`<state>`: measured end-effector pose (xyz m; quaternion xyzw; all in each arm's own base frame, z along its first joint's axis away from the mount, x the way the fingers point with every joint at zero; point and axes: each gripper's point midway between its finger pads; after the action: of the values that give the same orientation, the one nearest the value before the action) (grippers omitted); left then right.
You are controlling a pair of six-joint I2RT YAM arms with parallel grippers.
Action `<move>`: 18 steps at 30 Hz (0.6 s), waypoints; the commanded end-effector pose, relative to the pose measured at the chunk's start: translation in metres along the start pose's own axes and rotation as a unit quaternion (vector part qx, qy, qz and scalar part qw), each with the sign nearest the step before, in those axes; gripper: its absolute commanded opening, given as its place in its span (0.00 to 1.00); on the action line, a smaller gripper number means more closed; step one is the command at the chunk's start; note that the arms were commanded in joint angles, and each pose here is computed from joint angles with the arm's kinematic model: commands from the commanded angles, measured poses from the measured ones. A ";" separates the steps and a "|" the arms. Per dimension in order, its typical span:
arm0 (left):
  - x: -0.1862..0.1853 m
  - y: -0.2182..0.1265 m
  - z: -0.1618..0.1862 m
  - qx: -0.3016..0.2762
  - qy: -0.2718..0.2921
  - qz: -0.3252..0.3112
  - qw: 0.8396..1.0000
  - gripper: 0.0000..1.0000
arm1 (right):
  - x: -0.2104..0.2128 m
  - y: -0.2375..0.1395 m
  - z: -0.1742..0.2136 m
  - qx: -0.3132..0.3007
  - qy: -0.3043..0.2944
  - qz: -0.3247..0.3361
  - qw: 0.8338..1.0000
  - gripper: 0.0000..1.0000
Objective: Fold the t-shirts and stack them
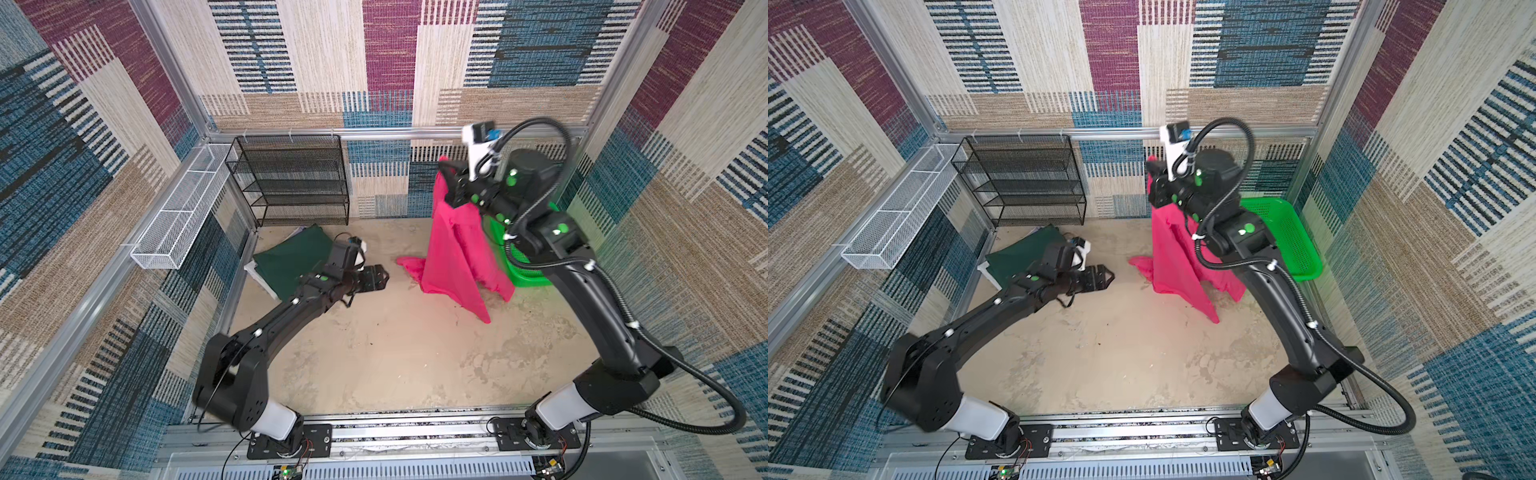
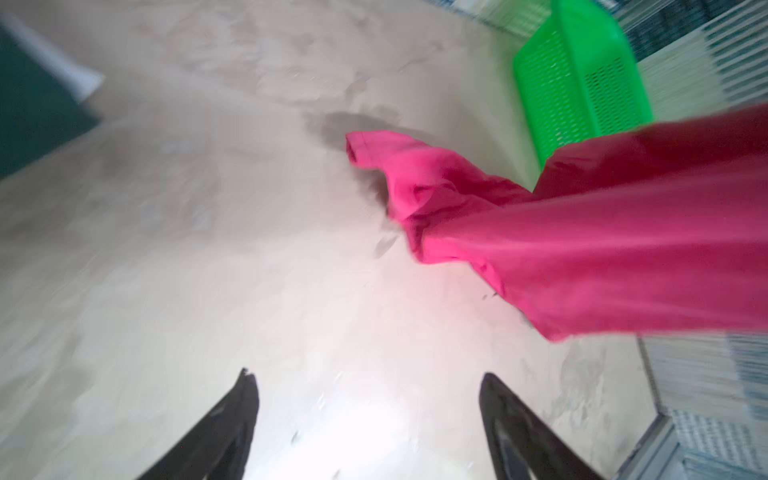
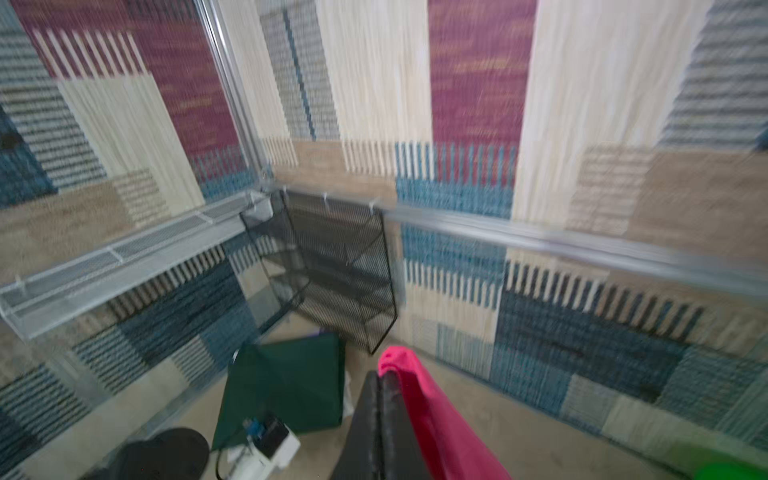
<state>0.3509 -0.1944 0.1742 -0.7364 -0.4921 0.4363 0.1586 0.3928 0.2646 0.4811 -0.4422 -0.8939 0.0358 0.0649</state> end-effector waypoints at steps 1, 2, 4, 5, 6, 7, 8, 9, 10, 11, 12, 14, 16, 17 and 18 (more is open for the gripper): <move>0.016 -0.040 0.021 -0.018 0.020 -0.019 0.999 0.81 | 0.036 0.028 0.022 -0.021 0.060 -0.107 0.992 0.00; 0.020 -0.051 0.033 -0.011 0.023 -0.021 0.999 0.81 | 0.046 0.043 0.043 -0.003 0.074 -0.128 0.989 0.00; 0.019 -0.068 0.050 -0.004 0.021 -0.005 1.000 0.78 | 0.067 0.067 0.078 0.030 0.094 -0.160 0.982 0.00; 0.022 -0.076 0.057 -0.004 0.016 -0.006 1.000 0.76 | 0.077 0.078 0.095 0.044 0.102 -0.171 0.979 0.00; 0.025 -0.084 0.064 -0.005 0.009 -0.007 1.000 0.75 | 0.090 0.088 0.114 0.059 0.111 -0.183 0.975 0.00; 0.028 -0.090 0.069 -0.009 0.001 -0.009 1.000 0.74 | 0.101 0.095 0.129 0.071 0.118 -0.192 0.972 0.00; 0.032 -0.095 0.074 -0.013 -0.008 -0.012 1.000 0.74 | 0.110 0.101 0.141 0.079 0.126 -0.202 0.968 0.00; 0.037 -0.100 0.080 -0.015 -0.017 -0.016 1.000 0.74 | 0.118 0.107 0.161 0.095 0.138 -0.212 0.963 0.00; 0.041 -0.103 0.085 -0.016 -0.025 -0.022 0.999 0.73 | 0.124 0.111 0.174 0.106 0.147 -0.219 0.959 0.00; 0.046 -0.106 0.089 -0.017 -0.034 -0.030 0.999 0.72 | 0.131 0.115 0.187 0.118 0.154 -0.227 0.954 0.00; 0.051 -0.107 0.094 -0.016 -0.042 -0.038 0.998 0.72 | 0.138 0.118 0.199 0.130 0.160 -0.237 0.949 0.06; 0.059 -0.104 0.103 -0.011 -0.052 -0.047 0.997 0.72 | 0.148 0.121 0.213 0.142 0.163 -0.249 0.944 0.44; 0.065 -0.096 0.110 -0.002 -0.057 -0.054 0.997 0.71 | 0.149 0.123 0.212 0.140 0.159 -0.244 0.946 0.57; 0.066 -0.092 0.111 0.002 -0.057 -0.054 0.997 0.70 | 0.146 0.123 0.209 0.136 0.155 -0.235 0.950 0.62; 0.065 -0.086 0.110 0.006 -0.057 -0.053 0.997 0.70 | 0.139 0.122 0.202 0.129 0.147 -0.214 0.957 0.68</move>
<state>0.2179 -0.1196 0.1472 -0.6998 -0.5289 0.4528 0.1596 0.3685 0.4476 0.2430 -0.2180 -0.9251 0.1163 0.2884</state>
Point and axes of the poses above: each gripper's point midway between its finger pads, its own y axis out along the fingers, its own x axis along the line the jaws close on, z = x × y, and after that the axes turned 3 degrees about -y, right-handed
